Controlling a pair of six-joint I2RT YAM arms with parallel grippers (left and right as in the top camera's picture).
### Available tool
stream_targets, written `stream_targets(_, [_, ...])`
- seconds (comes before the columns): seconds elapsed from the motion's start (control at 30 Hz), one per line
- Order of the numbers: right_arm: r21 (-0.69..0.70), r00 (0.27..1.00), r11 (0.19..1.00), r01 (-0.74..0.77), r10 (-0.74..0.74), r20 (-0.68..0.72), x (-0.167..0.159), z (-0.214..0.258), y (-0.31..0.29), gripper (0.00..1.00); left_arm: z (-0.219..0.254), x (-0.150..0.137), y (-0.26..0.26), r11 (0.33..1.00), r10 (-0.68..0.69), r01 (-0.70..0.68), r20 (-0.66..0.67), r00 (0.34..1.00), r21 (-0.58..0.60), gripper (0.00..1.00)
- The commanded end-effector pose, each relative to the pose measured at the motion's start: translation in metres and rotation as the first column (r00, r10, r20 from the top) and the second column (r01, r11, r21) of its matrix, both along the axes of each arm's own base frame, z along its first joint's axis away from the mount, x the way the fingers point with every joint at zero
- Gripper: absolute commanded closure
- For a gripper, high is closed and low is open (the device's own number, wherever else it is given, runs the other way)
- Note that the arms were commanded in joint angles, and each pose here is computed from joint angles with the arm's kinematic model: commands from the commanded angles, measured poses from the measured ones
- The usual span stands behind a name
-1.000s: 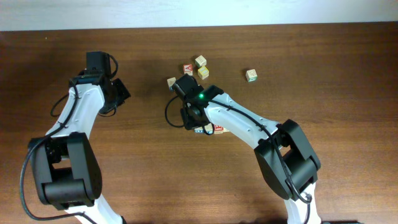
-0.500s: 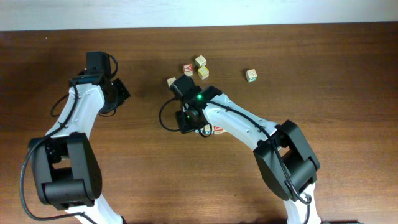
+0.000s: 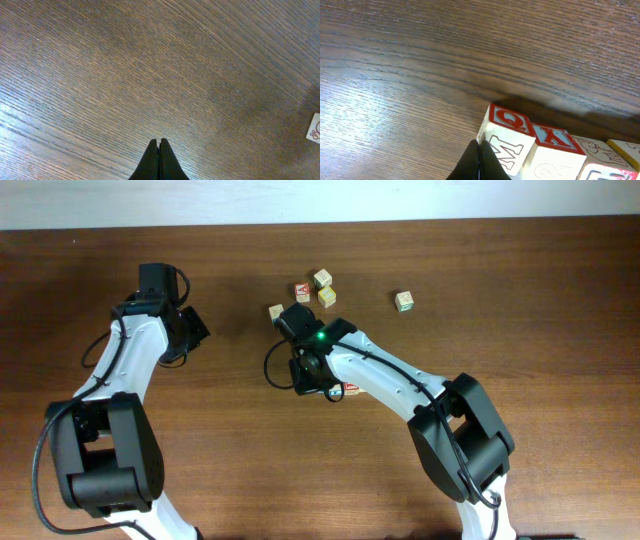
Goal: Rotate 5 blocks
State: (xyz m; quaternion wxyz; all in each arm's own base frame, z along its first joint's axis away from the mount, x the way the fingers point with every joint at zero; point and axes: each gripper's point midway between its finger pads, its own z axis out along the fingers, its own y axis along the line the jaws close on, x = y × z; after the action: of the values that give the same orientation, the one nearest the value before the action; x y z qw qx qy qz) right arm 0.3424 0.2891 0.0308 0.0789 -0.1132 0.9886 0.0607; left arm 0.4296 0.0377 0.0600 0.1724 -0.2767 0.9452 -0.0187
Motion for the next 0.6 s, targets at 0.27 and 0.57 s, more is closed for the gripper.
stream_targets(0.27, [-0.057,0.999,0.997,0.043,-0.043,0.005,0.002,-0.005,-0.008,0.96,-0.001,0.004,0.003,1.000,-0.008,0.008,-0.001,1.000,0.017,1.00])
stream_targets(0.57, [-0.034,1.000,0.999,0.009,-0.008,0.022,0.007,0.006,-0.001,0.96,-0.001,0.004,0.003,1.000,-0.008,0.008,-0.001,1.000,0.017,1.00])
